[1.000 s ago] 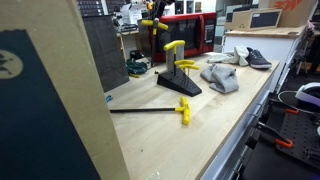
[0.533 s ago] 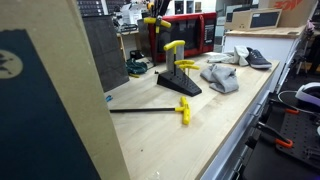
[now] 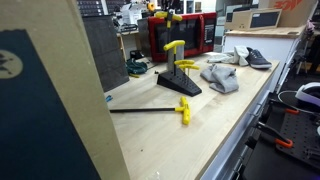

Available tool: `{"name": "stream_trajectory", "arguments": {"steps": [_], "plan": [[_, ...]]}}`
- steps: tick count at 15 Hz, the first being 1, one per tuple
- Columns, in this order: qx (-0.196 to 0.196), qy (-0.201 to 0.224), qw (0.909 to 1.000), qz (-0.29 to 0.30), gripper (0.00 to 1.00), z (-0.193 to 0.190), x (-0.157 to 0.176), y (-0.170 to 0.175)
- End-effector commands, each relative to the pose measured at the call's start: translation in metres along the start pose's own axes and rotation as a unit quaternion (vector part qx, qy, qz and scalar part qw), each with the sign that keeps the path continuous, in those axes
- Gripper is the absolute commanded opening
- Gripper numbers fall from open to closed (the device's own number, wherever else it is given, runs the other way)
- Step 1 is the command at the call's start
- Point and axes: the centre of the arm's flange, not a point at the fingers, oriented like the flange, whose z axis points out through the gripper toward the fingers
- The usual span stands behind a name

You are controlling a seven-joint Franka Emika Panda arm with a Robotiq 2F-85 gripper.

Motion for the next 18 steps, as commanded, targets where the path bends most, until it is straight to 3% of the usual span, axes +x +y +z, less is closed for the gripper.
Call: {"name": "stream_trajectory", "arguments": {"steps": [1, 7, 11, 18], "plan": [[-0.021, -0.015, 0.9997, -0.004, 0.06, -0.001, -0.025, -0.025], [-0.026, -0.018, 0.9995, 0.001, 0.06, 0.014, -0.04, -0.022], [-0.035, -0.006, 0.9994, 0.001, 0.06, 0.026, -0.036, -0.016], [-0.014, 0.023, 0.9996, 0.01, 0.06, 0.03, -0.018, -0.027]]}}
